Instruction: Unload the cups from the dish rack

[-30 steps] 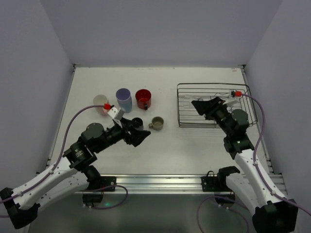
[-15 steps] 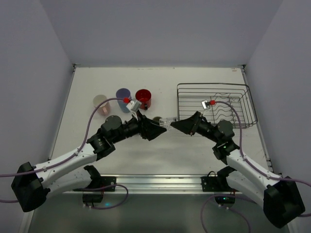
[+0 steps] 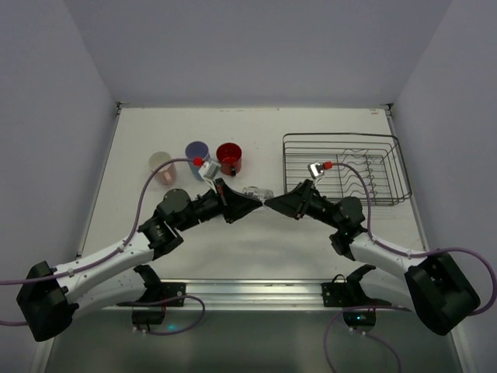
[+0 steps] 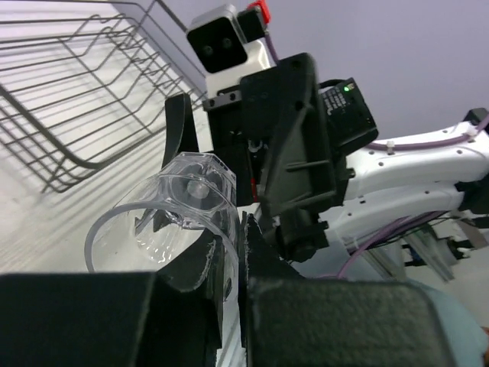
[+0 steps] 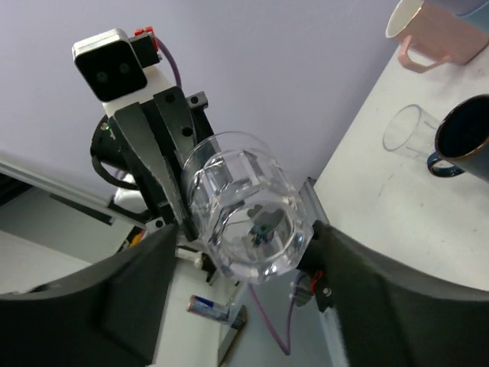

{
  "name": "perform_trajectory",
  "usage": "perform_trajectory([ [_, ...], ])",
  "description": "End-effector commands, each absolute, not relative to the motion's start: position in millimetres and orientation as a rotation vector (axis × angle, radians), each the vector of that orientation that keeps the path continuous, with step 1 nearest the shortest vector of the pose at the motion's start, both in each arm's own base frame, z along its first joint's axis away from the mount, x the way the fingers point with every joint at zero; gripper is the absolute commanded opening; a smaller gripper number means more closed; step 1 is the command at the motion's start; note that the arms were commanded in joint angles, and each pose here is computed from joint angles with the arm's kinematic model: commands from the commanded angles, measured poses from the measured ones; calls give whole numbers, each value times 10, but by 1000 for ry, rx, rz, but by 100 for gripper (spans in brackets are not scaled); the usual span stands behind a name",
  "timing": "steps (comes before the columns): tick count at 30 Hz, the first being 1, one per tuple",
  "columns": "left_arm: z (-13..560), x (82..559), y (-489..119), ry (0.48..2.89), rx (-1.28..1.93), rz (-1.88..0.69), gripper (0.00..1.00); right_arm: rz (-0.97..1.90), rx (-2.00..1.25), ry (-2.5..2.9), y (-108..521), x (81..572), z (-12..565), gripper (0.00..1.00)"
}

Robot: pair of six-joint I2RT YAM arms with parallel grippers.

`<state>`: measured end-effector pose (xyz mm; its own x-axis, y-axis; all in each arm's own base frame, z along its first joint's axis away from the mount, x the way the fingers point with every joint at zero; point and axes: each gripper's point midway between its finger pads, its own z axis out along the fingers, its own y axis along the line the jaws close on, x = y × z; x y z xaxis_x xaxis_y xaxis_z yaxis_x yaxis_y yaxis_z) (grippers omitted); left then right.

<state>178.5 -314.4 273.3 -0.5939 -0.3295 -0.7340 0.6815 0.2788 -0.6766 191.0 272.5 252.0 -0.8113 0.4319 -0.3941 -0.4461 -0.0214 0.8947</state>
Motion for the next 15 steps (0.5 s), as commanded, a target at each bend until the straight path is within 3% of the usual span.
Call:
perform_trajectory([
  [1, 2963, 1931, -2949, 1604, 299, -1302, 0, 1899, -28, 1613, 2719, 1848, 2574, 87],
  [3, 2791, 2068, -2765, 1706, 241, -1133, 0, 1837, -30, 1584, 2672, 1884, 2632, 99],
  [4, 2904, 2099, -2670, 1690, 248, -1068, 0, 1798, -11, 1641, 2671, 1911, 2537, 99],
  [10, 2317, 2329, -1764, 2060, 143, -395, 0, 1466, -9, 1701, 2427, 2032, 2465, 99],
  [15, 2040, 2379, -1373, 2211, 117, -152, 0, 1257, -31, 1717, 2195, 2052, 2388, 99],
])
